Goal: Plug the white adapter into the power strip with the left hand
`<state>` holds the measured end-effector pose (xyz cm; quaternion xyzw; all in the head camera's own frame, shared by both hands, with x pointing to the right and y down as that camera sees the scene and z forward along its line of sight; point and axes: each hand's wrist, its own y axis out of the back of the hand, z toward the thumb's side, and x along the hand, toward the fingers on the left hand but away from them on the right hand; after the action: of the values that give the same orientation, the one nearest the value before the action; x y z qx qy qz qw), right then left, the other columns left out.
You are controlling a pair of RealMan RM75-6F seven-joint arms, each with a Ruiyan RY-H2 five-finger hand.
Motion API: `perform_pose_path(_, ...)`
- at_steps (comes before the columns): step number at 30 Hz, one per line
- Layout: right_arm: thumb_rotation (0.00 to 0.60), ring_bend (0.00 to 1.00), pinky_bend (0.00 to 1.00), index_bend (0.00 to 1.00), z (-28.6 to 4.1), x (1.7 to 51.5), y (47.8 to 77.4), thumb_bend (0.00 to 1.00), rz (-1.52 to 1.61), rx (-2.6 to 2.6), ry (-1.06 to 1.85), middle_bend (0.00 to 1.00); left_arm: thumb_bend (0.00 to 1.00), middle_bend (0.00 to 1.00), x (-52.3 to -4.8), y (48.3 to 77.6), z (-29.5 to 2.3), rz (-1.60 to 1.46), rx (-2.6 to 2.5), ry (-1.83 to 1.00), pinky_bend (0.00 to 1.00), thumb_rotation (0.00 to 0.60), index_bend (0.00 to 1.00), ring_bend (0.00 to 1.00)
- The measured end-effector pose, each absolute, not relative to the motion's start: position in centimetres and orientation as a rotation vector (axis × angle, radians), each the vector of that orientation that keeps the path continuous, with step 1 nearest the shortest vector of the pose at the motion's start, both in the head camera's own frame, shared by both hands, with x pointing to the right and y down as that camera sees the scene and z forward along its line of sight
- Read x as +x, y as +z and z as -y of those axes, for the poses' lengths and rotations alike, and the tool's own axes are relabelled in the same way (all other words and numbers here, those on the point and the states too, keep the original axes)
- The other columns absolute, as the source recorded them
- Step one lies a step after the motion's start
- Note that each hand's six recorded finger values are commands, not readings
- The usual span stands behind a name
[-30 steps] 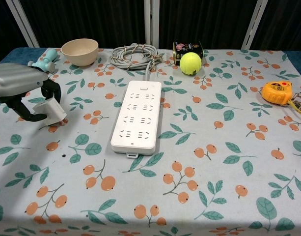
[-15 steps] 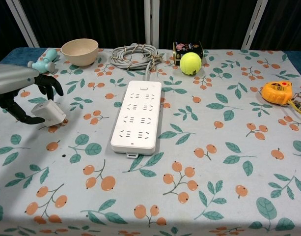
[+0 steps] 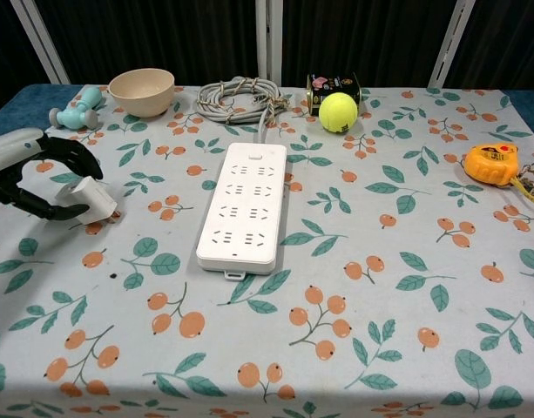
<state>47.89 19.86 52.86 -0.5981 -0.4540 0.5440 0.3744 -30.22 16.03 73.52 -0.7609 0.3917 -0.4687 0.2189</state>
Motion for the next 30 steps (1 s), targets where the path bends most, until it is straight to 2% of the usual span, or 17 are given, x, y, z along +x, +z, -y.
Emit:
perform_pose_path(18,0.6,0.0,0.0,0.0,-20.0,47.6,52.8,0.15,1.161,-1.53,1.395,0.02,0.32,0.41,-30.6,74.2,-16.8,-1.082,-2.094,-1.295,0.11,0.6,0.41,0.24)
perform_pose_path(23,0.6,0.0,0.0,0.0,-20.0,47.5,52.7,0.15,1.163,-1.529,1.391,0.02,0.38,0.48,-30.8,74.4,-16.7,-1.078,-2.095,-1.297,0.12,0.6,0.47,0.29)
perform_pose_path(27,0.6,0.0,0.0,0.0,-20.1,47.5,52.7,0.15,1.166,-1.529,1.388,0.02,0.46,0.6,-30.6,74.2,-16.4,-1.078,-2.093,-1.274,0.31,0.6,0.57,0.43)
perform_pose_path(30,0.6,0.0,0.0,0.0,-20.1,47.4,52.6,0.15,1.168,-1.528,1.384,0.03,0.5,0.65,-30.0,73.8,-15.6,-1.051,-2.084,-1.241,0.43,0.6,0.61,0.48)
